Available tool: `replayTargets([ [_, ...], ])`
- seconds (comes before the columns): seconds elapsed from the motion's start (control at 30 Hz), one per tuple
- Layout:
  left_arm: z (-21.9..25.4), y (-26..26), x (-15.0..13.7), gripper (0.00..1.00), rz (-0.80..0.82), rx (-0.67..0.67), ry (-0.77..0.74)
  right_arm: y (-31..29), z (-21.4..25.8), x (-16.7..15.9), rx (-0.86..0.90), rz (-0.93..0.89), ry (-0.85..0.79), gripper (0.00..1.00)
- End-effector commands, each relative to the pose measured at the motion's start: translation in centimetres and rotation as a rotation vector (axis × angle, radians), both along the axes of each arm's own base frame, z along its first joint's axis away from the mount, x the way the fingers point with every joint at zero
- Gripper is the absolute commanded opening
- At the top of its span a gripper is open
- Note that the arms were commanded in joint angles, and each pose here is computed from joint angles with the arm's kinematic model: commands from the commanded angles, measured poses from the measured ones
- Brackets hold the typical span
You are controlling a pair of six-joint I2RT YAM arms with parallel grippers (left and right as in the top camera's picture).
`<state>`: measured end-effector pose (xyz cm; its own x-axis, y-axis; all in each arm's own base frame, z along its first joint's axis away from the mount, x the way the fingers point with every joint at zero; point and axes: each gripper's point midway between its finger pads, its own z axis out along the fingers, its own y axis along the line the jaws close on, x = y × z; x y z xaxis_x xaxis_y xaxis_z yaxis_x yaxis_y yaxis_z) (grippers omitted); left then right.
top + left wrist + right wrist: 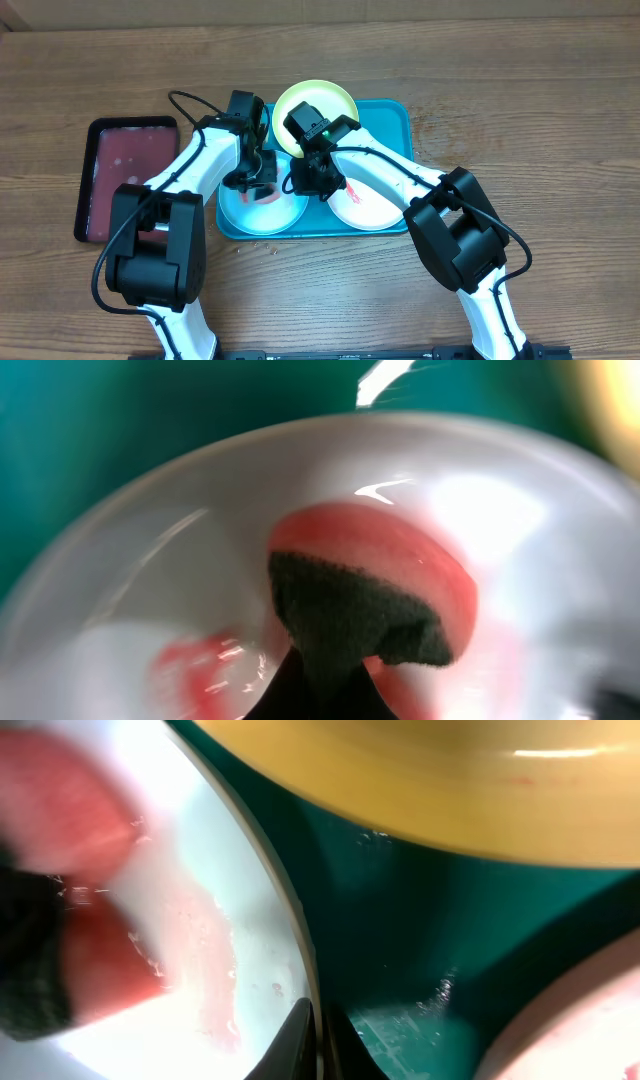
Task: Clean dirty plates on tray and stack at the side
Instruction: 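Scrub the light blue plate with the sponge in the left gripper, then keep scrubbing the light blue plate while the right gripper holds its rim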
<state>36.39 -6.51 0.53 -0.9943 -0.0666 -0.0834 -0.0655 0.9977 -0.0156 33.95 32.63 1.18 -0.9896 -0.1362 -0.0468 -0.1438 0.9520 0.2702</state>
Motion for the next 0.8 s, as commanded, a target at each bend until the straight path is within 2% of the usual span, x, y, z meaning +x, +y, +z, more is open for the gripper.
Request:
replayTargets([
  [0.0,-1.5,8.7,-2.3,0.04,0.088,0.396,0.084,-0.3,-0.2,-0.2,-0.018,0.017,-0.001,0.04],
  [0.13,-0.9,10.0,-2.5,0.04,0.087,0.473,0.087,-0.3,-0.2,-0.2,-0.018,0.017,-0.001,0.04],
  [0.37,-1.2,9.3,-1.2,0.04,0.127,0.433,0.027,-0.3,-0.2,-0.2,-0.017,0.017,-0.003,0.04],
  [0.43,-1.8,7.6,-0.4,0.04,0.154,0.325,0.001,-0.2,-0.1,-0.1,-0.013,0.017,-0.006,0.04],
  [0.57,-2.6,0.6,1.0,0.04,0.08,-0.081,-0.016,-0.1,-0.1,0.0,-0.01,0.016,-0.01,0.04],
  [0.63,-2.1,-2.2,1.0,0.04,0.028,-0.241,-0.008,-0.2,-0.1,0.0,-0.011,0.017,-0.009,0.04],
  [0.7,-1.7,-3.8,0.6,0.04,-0.025,-0.331,0.004,-0.2,-0.1,0.0,-0.011,0.017,-0.009,0.04],
  [0.77,-1.5,-4.6,-0.1,0.04,-0.08,-0.364,0.025,-0.1,-0.1,0.0,-0.01,0.017,-0.01,0.04],
])
